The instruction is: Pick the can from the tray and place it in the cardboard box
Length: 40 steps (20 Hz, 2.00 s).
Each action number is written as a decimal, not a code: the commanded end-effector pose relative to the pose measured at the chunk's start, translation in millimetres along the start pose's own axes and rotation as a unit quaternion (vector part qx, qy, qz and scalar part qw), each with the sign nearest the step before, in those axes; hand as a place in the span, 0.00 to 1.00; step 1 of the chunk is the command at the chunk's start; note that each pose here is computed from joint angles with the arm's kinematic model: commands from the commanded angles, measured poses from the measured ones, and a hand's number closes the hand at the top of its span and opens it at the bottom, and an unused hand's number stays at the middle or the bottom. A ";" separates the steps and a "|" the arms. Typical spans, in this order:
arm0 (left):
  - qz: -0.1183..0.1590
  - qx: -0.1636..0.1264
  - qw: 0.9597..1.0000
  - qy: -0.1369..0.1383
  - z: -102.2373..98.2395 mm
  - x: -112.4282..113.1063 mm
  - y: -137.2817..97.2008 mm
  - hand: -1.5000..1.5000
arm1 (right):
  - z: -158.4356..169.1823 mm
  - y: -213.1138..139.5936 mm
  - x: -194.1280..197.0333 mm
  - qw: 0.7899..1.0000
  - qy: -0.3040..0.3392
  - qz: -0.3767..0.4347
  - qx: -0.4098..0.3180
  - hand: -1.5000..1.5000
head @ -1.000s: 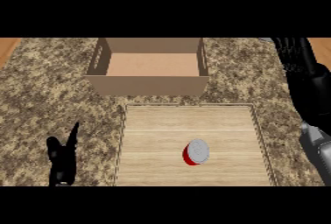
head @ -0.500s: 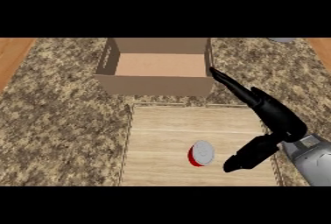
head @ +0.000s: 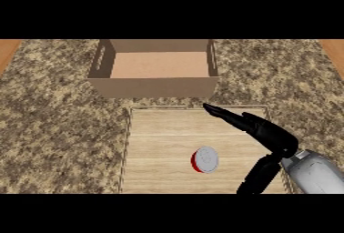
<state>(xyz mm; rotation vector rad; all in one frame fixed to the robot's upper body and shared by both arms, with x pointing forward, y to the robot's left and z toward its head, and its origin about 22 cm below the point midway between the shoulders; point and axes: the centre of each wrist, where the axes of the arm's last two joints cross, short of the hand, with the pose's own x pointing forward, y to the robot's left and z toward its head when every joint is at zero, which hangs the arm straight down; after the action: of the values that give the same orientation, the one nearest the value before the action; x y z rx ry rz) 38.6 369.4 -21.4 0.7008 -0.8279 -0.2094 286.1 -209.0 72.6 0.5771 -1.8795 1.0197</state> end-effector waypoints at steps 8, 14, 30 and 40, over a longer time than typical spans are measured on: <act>0.071 0.054 0.976 -0.199 -52.9 105.0 18.5 0.50 | -20.3 -49.5 30.2 0.964 0.045 0.197 0.170 0.00; 0.065 0.049 0.977 -0.199 -56.7 108.2 23.5 0.50 | -37.2 -45.1 38.5 0.920 0.102 0.269 0.267 0.00; 0.074 0.048 0.979 -0.182 -64.6 112.5 26.5 0.50 | -72.9 -16.4 24.1 0.881 0.139 0.308 0.331 0.00; 0.068 0.057 0.978 -0.188 -61.2 108.6 26.3 0.50 | -80.3 6.0 14.0 0.886 0.121 0.279 0.350 0.00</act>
<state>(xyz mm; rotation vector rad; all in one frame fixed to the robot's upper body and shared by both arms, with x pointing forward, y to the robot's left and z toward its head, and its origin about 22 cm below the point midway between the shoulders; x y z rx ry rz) 55.0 397.4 -20.1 0.7296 -0.7212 -0.2352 316.4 -142.0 106.7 0.2299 -1.4372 2.0883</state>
